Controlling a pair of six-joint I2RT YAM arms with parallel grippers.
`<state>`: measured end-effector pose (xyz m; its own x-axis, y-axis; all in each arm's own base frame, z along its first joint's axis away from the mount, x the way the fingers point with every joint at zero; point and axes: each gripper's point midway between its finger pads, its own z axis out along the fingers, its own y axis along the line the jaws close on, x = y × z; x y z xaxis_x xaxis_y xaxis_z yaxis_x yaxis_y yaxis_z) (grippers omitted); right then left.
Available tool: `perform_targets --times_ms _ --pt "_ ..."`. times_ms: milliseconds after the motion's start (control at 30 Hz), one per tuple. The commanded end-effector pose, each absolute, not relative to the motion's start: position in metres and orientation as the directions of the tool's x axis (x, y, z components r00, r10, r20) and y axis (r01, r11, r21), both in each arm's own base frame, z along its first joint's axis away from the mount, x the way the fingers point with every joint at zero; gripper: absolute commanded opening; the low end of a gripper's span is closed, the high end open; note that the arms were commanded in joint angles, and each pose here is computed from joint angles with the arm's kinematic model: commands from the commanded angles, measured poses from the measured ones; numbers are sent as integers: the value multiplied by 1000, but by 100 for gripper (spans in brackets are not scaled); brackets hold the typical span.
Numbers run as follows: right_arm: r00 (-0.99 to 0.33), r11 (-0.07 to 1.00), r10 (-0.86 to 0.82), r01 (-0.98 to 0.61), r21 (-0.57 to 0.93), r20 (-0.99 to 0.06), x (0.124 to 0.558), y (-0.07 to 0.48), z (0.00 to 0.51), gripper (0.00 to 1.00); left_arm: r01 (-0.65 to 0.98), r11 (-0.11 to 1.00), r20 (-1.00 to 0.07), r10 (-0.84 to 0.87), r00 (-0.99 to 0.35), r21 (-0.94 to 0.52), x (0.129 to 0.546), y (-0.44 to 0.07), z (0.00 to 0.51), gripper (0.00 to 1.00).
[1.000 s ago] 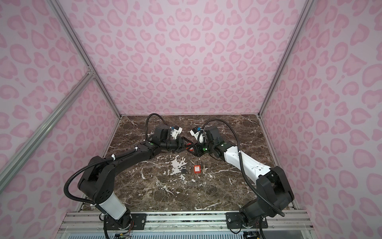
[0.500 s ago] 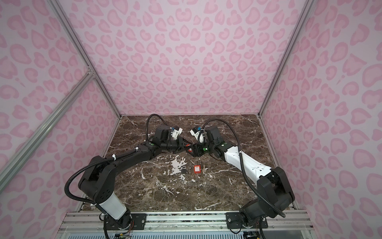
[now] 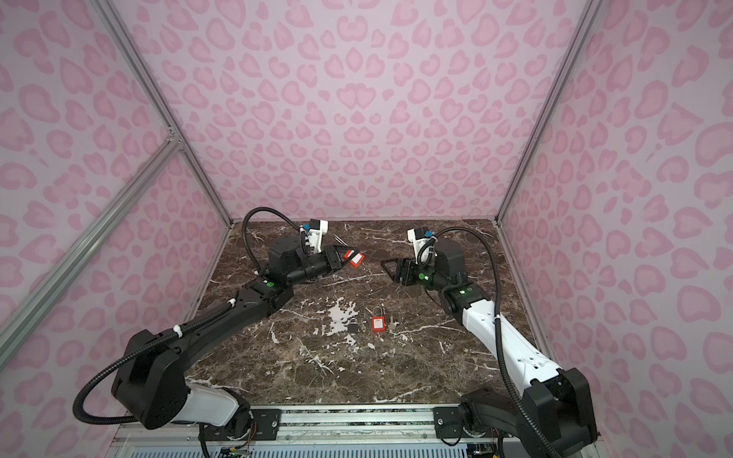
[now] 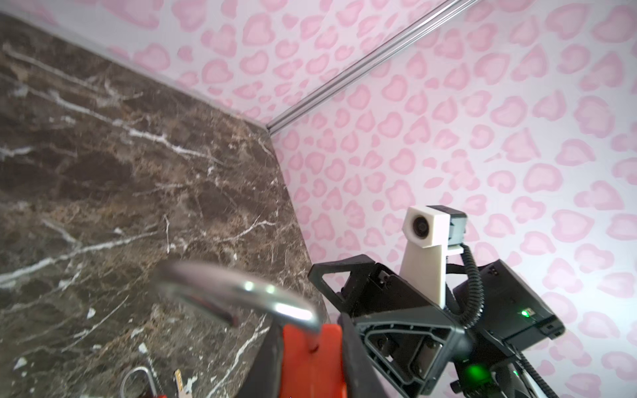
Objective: Lock with the key
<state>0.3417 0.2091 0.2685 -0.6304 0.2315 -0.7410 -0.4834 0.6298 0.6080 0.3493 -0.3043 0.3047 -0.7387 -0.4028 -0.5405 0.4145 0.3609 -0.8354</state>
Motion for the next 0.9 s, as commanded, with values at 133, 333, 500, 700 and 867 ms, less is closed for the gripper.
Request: perform_targets --times_ms 133,333,500,700,867 --pt "-651 400 449 -466 789 -612 355 224 315 71 610 269 -633 -571 -522 -745 342 -281 392 4" --pt "-680 188 479 -539 821 -555 355 248 354 71 610 224 -587 -639 -497 -760 336 -262 411 4" --pt "-676 132 450 -596 792 -583 343 275 378 71 617 180 -559 -661 -500 -766 334 -254 421 4" --pt "-652 118 446 -636 763 -613 328 294 396 70 632 161 -553 -672 -492 -758 329 -248 432 4" --pt "-667 47 446 -648 760 -596 326 305 404 71 657 141 -556 -677 -482 -741 323 -246 439 4"
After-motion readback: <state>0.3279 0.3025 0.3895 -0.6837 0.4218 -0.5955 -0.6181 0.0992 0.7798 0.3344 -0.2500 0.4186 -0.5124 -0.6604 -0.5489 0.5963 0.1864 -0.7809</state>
